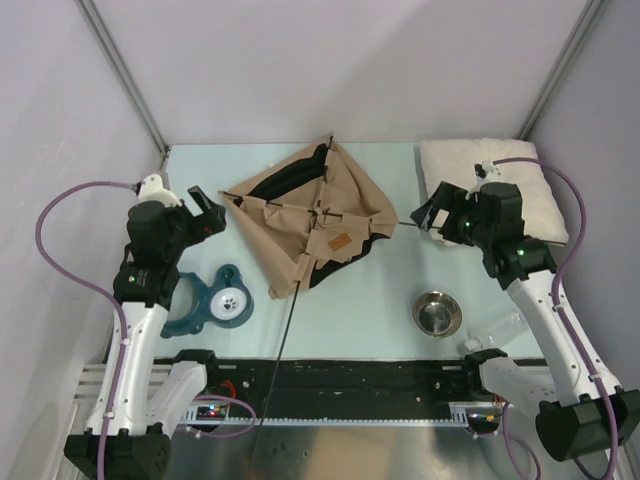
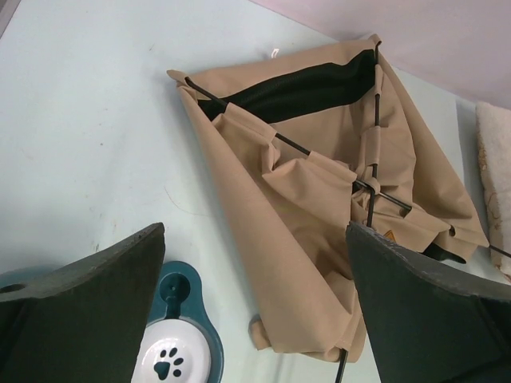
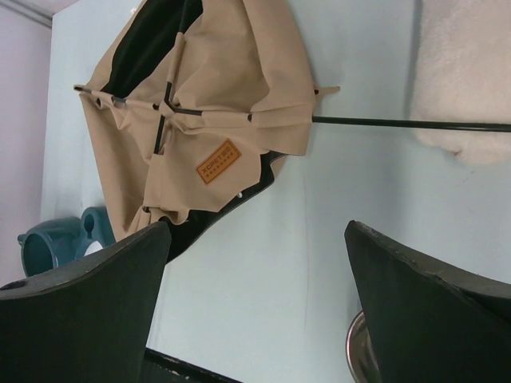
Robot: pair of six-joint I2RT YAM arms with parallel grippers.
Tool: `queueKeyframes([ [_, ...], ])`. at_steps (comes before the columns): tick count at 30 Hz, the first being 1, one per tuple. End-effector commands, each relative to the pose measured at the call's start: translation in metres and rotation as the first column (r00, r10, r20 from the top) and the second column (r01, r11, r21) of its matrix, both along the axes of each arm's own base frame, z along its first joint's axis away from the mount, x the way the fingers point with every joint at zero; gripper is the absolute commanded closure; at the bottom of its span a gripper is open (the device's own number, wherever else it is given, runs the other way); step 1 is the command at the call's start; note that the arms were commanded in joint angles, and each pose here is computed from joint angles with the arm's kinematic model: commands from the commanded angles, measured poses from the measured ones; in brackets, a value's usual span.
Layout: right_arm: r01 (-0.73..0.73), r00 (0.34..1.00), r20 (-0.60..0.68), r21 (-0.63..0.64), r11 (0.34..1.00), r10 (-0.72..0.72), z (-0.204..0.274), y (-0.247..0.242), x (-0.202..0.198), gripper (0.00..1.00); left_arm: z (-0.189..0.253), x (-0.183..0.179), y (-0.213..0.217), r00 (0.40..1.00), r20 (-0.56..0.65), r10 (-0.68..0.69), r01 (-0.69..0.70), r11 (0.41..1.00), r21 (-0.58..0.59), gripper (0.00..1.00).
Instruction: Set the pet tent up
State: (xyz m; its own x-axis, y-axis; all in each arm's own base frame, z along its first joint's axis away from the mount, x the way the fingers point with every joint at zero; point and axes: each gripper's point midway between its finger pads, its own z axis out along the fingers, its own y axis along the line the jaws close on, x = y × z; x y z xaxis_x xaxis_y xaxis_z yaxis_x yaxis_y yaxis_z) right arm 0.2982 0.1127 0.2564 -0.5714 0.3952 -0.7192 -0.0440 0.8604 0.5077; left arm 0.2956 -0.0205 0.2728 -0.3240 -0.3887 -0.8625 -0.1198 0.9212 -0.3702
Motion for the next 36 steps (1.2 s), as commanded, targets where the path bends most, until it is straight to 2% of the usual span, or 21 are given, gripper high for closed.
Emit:
queueKeyframes([
  [1, 0.003, 0.999, 0.039, 0.007, 1.000, -0.003, 0.011, 0.005, 0.004, 0.02, 0.016, -0.003, 0.000, 0.999, 0.044, 0.002, -0.001, 1.000, -0.016, 0.00],
  [11, -0.083, 0.995, 0.048, 0.005, 0.997, 0.083, 0.011, 0.027, -0.006, 0.01, 0.018, -0.008, -0.001, 0.999, 0.052, -0.010, 0.010, 1.000, -0.008, 0.00],
  [17, -0.186, 0.980, 0.069, -0.038, 0.982, 0.189, 0.007, 0.067, -0.036, 0.00, 0.037, -0.019, -0.003, 0.996, 0.083, -0.021, 0.022, 1.000, -0.010, 0.00],
  [20, -0.286, 0.956, 0.063, -0.032, 0.958, 0.287, 0.003, 0.099, -0.062, 0.00, 0.052, -0.026, -0.008, 0.994, 0.102, -0.037, 0.040, 0.999, -0.034, 0.00],
  [26, -0.562, 0.824, -0.061, 0.036, 0.826, 0.563, -0.035, 0.173, -0.134, 0.11, 0.089, -0.044, 0.000, 0.987, 0.162, 0.017, -0.011, 0.999, -0.039, 0.00],
  [31, -0.726, 0.682, -0.101, 0.026, 0.687, 0.724, -0.070, 0.232, -0.194, 0.06, 0.100, -0.053, 0.005, 0.979, 0.193, 0.058, -0.047, 0.997, -0.060, 0.00],
  [36, -0.821, 0.564, -0.105, 0.027, 0.570, 0.819, -0.107, 0.287, -0.239, 0.01, 0.086, -0.064, 0.004, 0.981, 0.183, 0.061, -0.048, 0.996, -0.075, 0.00],
])
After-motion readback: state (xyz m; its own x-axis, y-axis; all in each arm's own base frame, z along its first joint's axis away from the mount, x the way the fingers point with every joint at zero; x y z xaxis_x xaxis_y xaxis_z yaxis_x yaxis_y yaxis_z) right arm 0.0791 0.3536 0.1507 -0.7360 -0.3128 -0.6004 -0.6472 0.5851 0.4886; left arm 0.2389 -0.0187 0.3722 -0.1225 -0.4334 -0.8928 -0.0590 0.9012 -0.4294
